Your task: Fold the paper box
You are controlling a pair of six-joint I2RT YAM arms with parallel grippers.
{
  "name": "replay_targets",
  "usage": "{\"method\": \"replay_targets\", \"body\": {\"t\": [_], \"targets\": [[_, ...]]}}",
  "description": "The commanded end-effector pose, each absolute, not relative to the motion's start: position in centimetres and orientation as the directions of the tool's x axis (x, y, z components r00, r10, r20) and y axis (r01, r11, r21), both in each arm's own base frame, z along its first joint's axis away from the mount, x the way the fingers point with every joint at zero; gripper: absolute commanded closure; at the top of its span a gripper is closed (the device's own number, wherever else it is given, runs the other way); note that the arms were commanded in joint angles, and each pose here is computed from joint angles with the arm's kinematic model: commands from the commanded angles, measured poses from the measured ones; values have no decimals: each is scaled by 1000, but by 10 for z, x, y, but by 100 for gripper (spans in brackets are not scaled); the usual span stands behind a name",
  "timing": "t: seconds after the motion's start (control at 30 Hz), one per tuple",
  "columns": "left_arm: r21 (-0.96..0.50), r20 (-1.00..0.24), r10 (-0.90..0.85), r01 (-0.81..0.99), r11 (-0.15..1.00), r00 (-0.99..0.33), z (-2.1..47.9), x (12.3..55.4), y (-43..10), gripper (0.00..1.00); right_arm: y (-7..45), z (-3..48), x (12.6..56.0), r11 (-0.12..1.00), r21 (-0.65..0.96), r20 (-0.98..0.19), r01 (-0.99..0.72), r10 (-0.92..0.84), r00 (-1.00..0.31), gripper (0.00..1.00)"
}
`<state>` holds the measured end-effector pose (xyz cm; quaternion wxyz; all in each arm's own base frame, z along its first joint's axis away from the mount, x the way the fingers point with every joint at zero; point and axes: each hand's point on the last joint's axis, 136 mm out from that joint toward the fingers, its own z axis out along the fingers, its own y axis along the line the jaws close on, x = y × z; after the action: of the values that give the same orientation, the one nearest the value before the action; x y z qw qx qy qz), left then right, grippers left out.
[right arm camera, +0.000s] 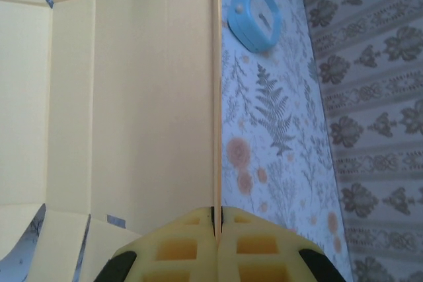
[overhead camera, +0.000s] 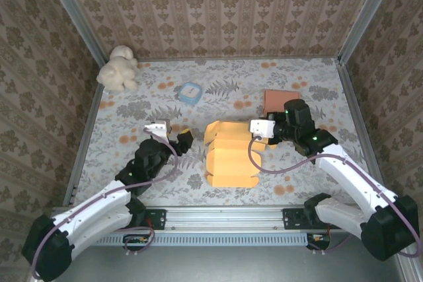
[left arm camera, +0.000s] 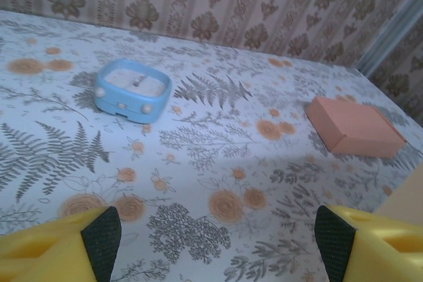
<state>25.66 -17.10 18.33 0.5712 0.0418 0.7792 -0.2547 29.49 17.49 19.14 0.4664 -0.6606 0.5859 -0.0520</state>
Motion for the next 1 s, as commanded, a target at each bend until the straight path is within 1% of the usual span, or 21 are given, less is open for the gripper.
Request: {"method": "replay_targets", "body": {"t": [0.0,0.07,0.27,0.43,0.63,0.73,0.87,0.97], "targets": [[-378,-901,-282,278,883,-329,180,259,-151,19,191,193,307,107,-717,-457,-689,-819,348,100],[-387,-899,-304,247,888,-316,179,259,-141,19,199,186,314,99,-731,-433,-675,-831,348,100],[-411,-892,-345,203,889,-293,174,256,-124,19,221,154,326,-20,-798,-274,-602,-878,392,100],[-403,-892,-337,194,894,-300,168,256,-121,19,231,139,325,-75,-807,-222,-585,-880,419,100],[-407,-889,-337,196,892,-310,158,257,-122,19,235,137,317,-146,-829,-146,-540,-875,461,100],[-398,-891,-328,192,897,-315,154,257,-121,19,235,146,320,-142,-862,-116,-486,-879,462,100],[-391,-892,-322,184,902,-316,150,257,-120,19,236,161,332,-128,-920,-56,-370,-893,447,100],[-380,-896,-316,171,909,-313,145,257,-116,19,237,166,340,-97,-947,-42,-305,-907,420,100]]}}
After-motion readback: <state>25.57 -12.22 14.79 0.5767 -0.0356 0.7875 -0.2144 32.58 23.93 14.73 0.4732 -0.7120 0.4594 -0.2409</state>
